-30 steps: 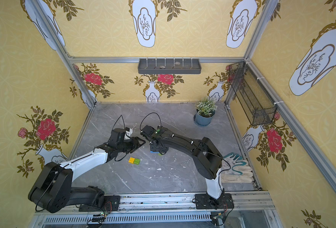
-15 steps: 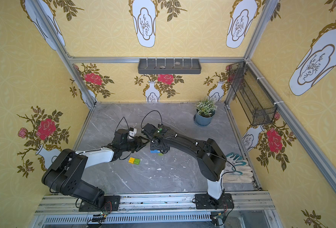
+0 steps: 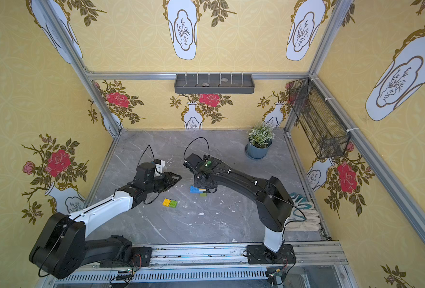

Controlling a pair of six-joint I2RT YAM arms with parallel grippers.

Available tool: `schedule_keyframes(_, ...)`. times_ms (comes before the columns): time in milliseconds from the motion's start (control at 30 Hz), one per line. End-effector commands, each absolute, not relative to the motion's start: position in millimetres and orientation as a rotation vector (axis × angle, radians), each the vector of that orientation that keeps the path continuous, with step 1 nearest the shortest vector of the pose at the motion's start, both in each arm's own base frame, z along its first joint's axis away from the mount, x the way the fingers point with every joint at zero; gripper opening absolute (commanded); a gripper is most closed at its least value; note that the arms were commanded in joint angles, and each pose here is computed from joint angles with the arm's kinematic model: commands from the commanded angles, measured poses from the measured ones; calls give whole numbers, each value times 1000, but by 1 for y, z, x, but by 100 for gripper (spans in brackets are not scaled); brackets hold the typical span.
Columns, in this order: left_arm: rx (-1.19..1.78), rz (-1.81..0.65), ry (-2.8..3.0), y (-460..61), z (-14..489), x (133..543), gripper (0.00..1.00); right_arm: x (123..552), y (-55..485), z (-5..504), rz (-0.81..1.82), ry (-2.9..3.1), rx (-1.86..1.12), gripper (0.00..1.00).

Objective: Assemble the number 4 with lego
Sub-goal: Assemble the lego brick with the lego brick.

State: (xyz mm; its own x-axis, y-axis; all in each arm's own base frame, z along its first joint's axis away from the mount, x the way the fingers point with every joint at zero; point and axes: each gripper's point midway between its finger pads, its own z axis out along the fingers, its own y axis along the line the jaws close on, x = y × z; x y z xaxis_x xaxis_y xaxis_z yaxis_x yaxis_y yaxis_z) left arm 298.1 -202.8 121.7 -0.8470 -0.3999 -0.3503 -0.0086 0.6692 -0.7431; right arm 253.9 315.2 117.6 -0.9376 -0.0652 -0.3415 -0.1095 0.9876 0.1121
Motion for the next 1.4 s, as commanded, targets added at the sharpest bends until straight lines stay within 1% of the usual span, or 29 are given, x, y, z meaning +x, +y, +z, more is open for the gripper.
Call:
schedule_keyframes(0,-321,-904,2477,-181,103,280,39,258,319,119,203,2772,-129,36)
schedule_keyframes(267,-330,-800,2535,-158,93,249,34,259,314,110,161,2789,-133,33)
schedule_keyframes(567,-377,-713,2654,-142,63,219,34,253,309,99,132,2826,-125,30)
schedule_keyframes(667,-397,-679,2711,-138,53,211,37,248,307,96,118,2838,-131,30)
schedule_keyframes(733,-398,-667,2734,-136,50,207,42,247,306,95,113,2840,-126,29)
schedule_keyframes(800,-405,-616,2755,-130,44,204,49,247,305,95,114,2841,-125,29)
schedule_keyframes(867,-408,-581,2775,-127,39,203,52,246,306,95,114,2841,-129,29)
schedule_keyframes(967,-369,-551,2807,-132,34,201,49,246,306,94,109,2845,-125,28)
schedule_keyframes(1100,-353,-456,2806,-126,34,211,44,244,303,92,103,2849,-118,28)
schedule_keyframes(1367,-211,-291,2802,-129,40,231,45,244,304,91,117,2849,-115,28)
